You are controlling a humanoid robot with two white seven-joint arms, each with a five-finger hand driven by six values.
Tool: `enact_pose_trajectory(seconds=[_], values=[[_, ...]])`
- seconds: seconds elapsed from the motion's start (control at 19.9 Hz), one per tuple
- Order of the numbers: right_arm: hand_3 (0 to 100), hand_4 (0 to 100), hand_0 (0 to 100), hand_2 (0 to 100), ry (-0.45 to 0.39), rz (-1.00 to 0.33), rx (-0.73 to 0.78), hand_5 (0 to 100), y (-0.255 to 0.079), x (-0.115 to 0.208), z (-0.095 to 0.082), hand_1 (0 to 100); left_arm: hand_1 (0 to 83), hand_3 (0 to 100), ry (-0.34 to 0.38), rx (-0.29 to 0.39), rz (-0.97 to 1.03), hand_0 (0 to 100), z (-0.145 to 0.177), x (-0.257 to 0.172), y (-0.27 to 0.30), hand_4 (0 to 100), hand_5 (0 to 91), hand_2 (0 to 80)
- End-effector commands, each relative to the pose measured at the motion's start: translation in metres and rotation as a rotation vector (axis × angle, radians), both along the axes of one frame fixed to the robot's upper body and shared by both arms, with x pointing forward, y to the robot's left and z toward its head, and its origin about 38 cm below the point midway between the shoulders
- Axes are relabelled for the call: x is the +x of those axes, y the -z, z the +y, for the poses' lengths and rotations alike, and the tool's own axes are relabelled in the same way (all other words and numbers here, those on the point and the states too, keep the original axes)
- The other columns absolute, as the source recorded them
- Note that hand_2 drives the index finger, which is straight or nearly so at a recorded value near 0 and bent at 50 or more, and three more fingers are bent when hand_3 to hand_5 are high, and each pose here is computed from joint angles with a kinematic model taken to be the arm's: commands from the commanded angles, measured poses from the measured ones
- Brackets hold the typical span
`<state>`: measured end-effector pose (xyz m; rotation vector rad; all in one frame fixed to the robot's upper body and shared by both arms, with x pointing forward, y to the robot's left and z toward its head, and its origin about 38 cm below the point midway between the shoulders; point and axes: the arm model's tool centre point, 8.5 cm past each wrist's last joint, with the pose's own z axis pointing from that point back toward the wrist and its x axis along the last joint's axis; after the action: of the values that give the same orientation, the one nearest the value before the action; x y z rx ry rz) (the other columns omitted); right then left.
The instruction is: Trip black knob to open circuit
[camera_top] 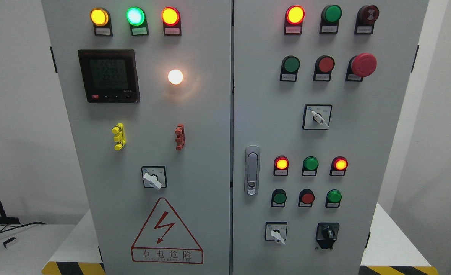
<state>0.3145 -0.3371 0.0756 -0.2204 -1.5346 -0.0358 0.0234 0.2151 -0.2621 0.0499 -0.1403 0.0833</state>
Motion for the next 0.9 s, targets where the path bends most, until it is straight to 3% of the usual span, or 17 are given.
enact_pose_trajectory(seconds=[0.0, 0.25, 0.85], values=[[100, 99, 33, 43, 0.016, -0.015, -0.016, 93, -0.007, 0.008, -0.006, 73, 38.9, 0, 0.031, 0.001, 0.000, 12, 0.000, 0.000, 0.000, 0, 0.0, 0.0], [100, 98, 39, 40, 0.015, -0.033, -0.025, 92, -0.013, 0.014, -0.005, 82, 38.9, 0, 0.031, 0.001, 0.000, 12, 0.000, 0.000, 0.000, 0, 0.0, 0.0], [100, 98, 41, 42, 0.009, -0.060, -0.001, 92, -0.040, 0.045, 0.002, 82, 38.9, 0, 0.031, 0.001, 0.000, 12, 0.000, 0.000, 0.000, 0, 0.0, 0.0]])
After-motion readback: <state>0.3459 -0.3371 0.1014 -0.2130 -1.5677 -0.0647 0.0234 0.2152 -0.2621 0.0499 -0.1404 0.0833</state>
